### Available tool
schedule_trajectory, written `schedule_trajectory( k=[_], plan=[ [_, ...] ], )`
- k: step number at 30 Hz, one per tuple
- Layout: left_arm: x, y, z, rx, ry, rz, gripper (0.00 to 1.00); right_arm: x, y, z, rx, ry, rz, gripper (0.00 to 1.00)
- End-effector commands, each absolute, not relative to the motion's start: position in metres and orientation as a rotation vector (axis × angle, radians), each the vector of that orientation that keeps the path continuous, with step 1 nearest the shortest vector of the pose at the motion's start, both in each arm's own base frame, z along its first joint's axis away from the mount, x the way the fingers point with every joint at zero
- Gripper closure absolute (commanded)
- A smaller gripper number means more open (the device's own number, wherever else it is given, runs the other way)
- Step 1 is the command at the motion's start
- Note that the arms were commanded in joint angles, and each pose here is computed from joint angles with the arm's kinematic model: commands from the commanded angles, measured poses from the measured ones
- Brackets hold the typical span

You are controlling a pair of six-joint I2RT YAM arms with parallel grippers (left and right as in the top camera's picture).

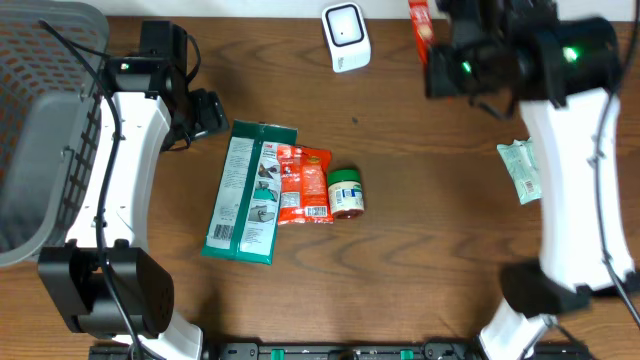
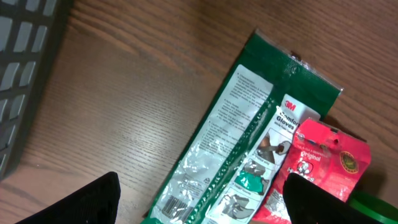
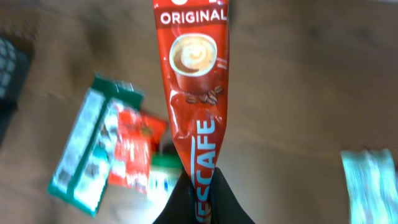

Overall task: Scan the item barcode
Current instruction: 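Raise the Nescafe stick and hold it in front of the white scanner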

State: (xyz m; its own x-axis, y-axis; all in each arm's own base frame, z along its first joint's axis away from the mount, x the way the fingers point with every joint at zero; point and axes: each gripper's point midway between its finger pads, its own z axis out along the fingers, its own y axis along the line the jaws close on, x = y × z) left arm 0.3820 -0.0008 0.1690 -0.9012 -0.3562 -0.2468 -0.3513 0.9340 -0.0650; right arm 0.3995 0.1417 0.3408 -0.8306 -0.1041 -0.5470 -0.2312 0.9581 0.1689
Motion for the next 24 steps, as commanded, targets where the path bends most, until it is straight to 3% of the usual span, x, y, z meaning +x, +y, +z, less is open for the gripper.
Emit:
schedule_trajectory(
  k=[1,12,24],
  plan=[
    [0.383,0.001,0.176,-0.513,2.819,-0.018,0.16,0.438,0.169,0.315,-0.336,2.548,0.304,0.99],
    [0.383,0.001,0.176,-0.513,2.819,-0.018,0.16,0.561,0.206,0.189,-0.439,2.476,0.113,0.99],
    [0.383,0.001,0.176,-0.513,2.819,-0.018,0.16,0.612,0.223,0.108,-0.457,2.425,0.09,0.99]
  ],
)
